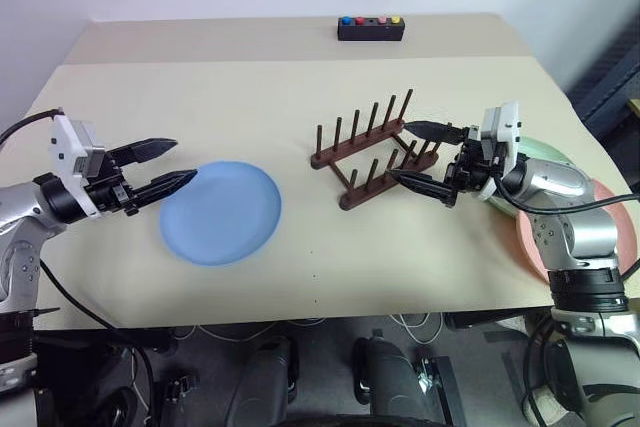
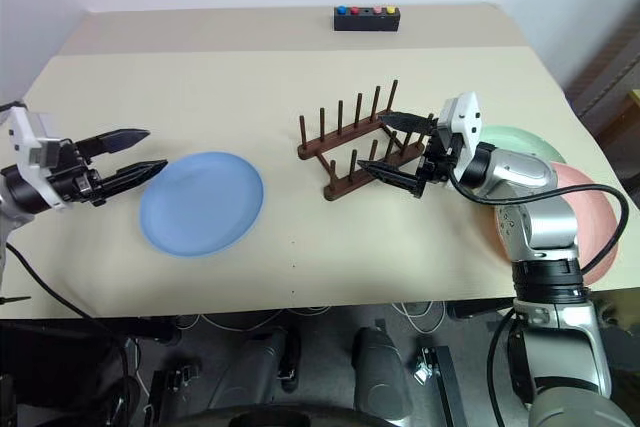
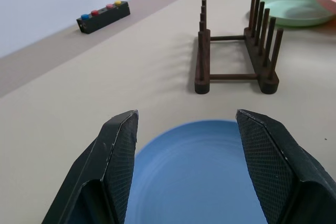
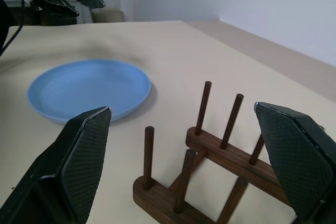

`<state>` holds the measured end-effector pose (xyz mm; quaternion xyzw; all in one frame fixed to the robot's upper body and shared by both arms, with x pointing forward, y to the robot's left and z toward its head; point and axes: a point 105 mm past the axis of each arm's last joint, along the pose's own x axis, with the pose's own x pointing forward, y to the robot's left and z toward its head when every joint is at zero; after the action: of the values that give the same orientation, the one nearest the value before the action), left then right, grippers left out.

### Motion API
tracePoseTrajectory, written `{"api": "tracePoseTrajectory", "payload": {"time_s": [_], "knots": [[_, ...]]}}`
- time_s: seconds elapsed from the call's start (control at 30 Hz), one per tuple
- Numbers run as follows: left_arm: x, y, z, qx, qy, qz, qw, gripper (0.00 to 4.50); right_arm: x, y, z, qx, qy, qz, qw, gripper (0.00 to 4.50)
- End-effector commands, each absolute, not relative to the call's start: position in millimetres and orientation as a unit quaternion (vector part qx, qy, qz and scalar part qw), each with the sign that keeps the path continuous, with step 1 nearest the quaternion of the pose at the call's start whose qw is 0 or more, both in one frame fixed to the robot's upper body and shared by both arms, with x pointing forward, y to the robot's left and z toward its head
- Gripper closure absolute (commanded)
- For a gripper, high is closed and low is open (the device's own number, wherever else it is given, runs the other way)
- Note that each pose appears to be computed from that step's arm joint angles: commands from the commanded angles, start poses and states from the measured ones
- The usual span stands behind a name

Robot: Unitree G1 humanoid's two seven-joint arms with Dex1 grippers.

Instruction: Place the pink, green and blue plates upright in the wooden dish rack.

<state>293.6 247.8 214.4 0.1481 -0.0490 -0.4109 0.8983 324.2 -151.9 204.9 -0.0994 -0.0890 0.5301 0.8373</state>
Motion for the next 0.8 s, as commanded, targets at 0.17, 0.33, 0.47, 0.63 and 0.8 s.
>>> {"api": "tracePoseTrajectory", "payload": {"time_s": [0.17, 0.33, 0.47, 0.63, 0.8], "knots": [[299, 238, 216, 0.147, -0.067, -0.422, 0.892, 1.45, 316, -158, 216, -0.118, -0.102, 0.525, 0.836, 0.03], [297, 231, 219, 0.149, -0.074, -0.425, 0.890, 1.45, 318, -162, 217, -0.122, -0.098, 0.524, 0.837, 0.03], [298, 229, 219, 0.145, -0.080, -0.427, 0.889, 1.45, 321, -165, 220, -0.128, -0.102, 0.516, 0.841, 0.03], [303, 215, 212, 0.136, -0.086, -0.442, 0.882, 1.45, 320, -171, 220, -0.136, -0.103, 0.507, 0.845, 0.03], [306, 204, 222, 0.116, -0.096, -0.462, 0.874, 1.45, 321, -164, 220, -0.128, -0.108, 0.507, 0.845, 0.03]]}}
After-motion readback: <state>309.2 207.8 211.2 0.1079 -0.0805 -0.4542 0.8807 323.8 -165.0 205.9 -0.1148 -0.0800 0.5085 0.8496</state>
